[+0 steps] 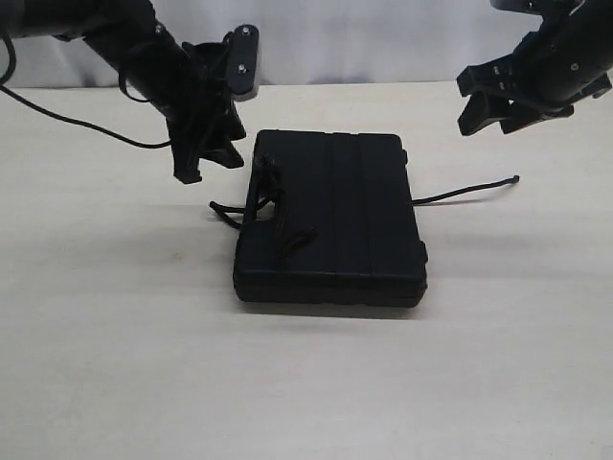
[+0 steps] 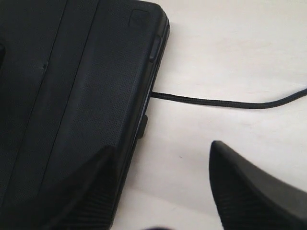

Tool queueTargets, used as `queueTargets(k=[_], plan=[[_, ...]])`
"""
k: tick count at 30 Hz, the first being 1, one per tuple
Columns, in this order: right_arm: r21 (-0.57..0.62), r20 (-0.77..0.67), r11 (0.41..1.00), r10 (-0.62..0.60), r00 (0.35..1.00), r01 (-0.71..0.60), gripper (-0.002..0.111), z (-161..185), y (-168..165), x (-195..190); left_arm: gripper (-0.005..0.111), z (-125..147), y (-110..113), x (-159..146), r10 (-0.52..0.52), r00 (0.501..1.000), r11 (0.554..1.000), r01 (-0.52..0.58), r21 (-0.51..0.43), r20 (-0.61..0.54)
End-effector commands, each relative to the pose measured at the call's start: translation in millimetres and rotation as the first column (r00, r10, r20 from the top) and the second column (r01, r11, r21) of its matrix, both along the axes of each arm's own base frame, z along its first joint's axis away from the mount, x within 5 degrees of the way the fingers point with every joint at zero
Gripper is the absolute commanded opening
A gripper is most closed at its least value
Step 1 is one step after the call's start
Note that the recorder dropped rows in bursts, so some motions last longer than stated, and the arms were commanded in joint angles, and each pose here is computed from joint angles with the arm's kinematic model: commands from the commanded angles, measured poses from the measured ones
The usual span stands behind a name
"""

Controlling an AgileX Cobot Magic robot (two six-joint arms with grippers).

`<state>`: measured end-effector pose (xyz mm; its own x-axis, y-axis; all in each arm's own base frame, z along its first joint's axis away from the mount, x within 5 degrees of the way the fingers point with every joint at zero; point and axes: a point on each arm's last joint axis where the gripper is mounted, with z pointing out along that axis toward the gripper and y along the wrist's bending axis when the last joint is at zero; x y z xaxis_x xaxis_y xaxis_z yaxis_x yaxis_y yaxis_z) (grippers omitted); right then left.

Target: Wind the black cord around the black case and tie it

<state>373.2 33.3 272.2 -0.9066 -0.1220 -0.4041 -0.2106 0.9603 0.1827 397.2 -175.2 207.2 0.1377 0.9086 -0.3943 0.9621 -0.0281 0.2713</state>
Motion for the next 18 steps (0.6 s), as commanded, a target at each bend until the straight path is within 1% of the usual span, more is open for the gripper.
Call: queueTargets(k=[1, 3, 4, 5, 6, 9, 11, 15, 16, 18], plan=[[-0.006, 0.009, 1.000, 0.008, 1.000, -0.008, 0.054, 2, -2, -1, 0.039, -2, -12, -10, -0.279, 0.959, 0.960, 0.278, 0.023, 0.043], [-0.013, -0.021, 1.000, 0.013, 1.000, -0.013, 0.054, -1, -2, -3, 0.039, -4, -19, -16, -0.424, 0.904, 0.906, 0.421, 0.055, 0.060], [-0.026, -0.043, 1.000, 0.003, 0.999, -0.004, 0.054, -3, -4, -5, 0.039, -7, -21, -18, -0.491, 0.868, 0.871, 0.486, 0.074, 0.074], [-0.042, -0.063, 0.999, -0.011, 0.998, 0.009, 0.054, -6, -6, -6, 0.039, -9, -24, -19, -0.541, 0.836, 0.840, 0.534, 0.092, 0.091], [-0.063, -0.076, 0.998, -0.024, 0.997, 0.020, 0.054, -10, -8, -7, 0.039, -14, -27, -18, -0.572, 0.814, 0.819, 0.563, 0.107, 0.102], [-0.099, -0.100, 0.995, -0.042, 0.994, 0.032, 0.054, -18, -11, -9, 0.039, -26, -34, -12, -0.542, 0.830, 0.840, 0.533, 0.100, 0.132], [-0.101, -0.104, 0.994, -0.041, 0.994, 0.031, 0.054, -19, -12, -10, 0.039, -37, -35, -9, -0.537, 0.834, 0.843, 0.527, 0.104, 0.123], [-0.101, -0.088, 0.994, -0.047, 0.995, 0.038, 0.054, -20, -12, -8, 0.039, -48, -45, -11, -0.509, 0.855, 0.860, 0.509, 0.026, 0.099], [-0.102, -0.087, 0.994, -0.058, 0.995, 0.049, 0.054, -25, -14, -7, 0.039, -49, -49, -12, -0.493, 0.863, 0.868, 0.496, 0.001, 0.106], [-0.098, -0.119, 0.992, -0.092, 0.989, 0.081, 0.054, -39, -19, -5, 0.039, -48, -53, -12, -0.483, 0.867, 0.874, 0.487, -0.002, 0.127]])
